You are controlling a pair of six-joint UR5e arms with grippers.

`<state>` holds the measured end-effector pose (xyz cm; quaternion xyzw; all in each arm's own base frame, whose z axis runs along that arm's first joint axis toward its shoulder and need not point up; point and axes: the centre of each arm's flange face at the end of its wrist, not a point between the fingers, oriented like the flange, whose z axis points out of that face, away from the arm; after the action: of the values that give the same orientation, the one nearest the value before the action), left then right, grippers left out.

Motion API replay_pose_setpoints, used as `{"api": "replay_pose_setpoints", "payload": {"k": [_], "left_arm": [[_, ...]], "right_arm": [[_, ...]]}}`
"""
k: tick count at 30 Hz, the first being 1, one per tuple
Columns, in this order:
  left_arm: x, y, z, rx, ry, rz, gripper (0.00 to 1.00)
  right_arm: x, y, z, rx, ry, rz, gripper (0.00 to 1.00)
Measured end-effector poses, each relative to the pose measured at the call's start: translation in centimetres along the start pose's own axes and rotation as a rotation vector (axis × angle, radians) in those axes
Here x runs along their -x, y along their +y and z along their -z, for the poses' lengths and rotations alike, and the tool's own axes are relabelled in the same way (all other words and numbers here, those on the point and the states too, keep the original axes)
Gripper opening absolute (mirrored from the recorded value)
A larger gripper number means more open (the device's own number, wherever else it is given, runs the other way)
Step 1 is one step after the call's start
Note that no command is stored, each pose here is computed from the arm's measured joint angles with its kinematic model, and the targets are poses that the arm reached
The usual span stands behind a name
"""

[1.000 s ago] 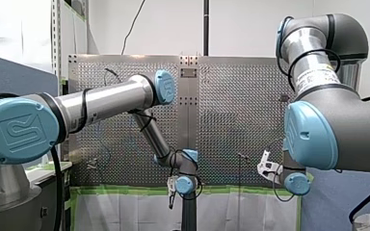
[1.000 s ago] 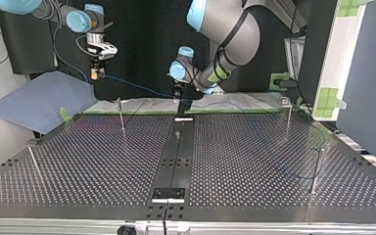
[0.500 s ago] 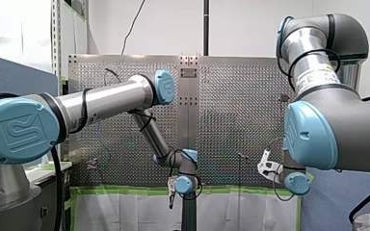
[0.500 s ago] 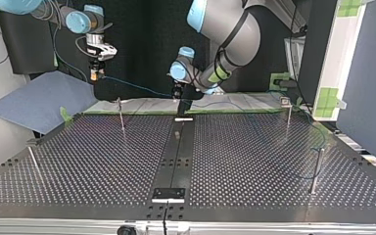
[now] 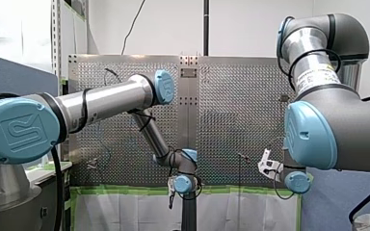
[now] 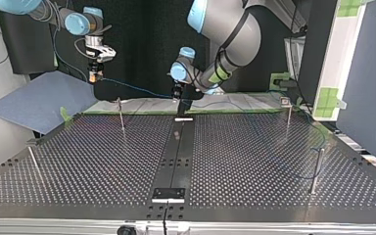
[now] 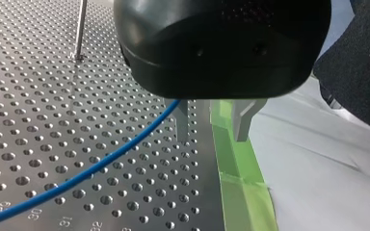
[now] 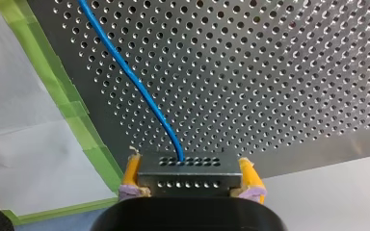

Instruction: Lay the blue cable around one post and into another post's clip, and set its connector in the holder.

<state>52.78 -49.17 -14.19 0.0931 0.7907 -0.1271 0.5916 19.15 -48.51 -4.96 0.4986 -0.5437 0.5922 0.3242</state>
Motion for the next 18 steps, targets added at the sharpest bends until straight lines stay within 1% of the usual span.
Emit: {"api": "replay_pose_setpoints", "payload": {"k": [4,5,7,9,10,12,13,14,18], "left_arm": [[0.01,-0.1,0.01,-0.009,0.002,-0.001,0.46],[0.01,-0.11,0.01,-0.011,0.002,-0.001,0.44],[-0.04,-0.16,0.04,-0.016,0.006,-0.002,0.44],[-0.07,-0.17,0.06,-0.019,0.009,-0.003,0.29],[-0.08,-0.18,0.08,-0.02,0.011,-0.003,0.29],[-0.08,-0.19,0.09,-0.021,0.012,-0.004,0.18],[-0.05,-0.22,0.09,-0.022,0.013,-0.004,0.18],[0.0,-0.24,0.1,-0.024,0.013,-0.004,0.11],[0.21,-0.38,0.16,-0.035,0.019,-0.005,0.11]], "right_arm": [[-0.02,0.01,-0.03,0.0,0.001,0.001,0.0],[-0.04,0.02,-0.04,0.0,0.002,0.001,0.0],[-0.05,0.03,-0.05,0.0,0.003,0.001,0.0],[-0.05,0.04,-0.05,0.0,0.004,0.002,0.0],[-0.06,0.05,-0.05,0.0,0.004,0.003,0.0],[-0.07,0.08,-0.06,0.0,0.004,0.004,0.0],[-0.07,0.09,-0.06,0.001,0.004,0.005,0.0],[-0.09,0.12,-0.07,0.001,0.005,0.005,0.0],[-0.15,0.15,-0.15,0.001,0.008,0.007,0.0]]}}
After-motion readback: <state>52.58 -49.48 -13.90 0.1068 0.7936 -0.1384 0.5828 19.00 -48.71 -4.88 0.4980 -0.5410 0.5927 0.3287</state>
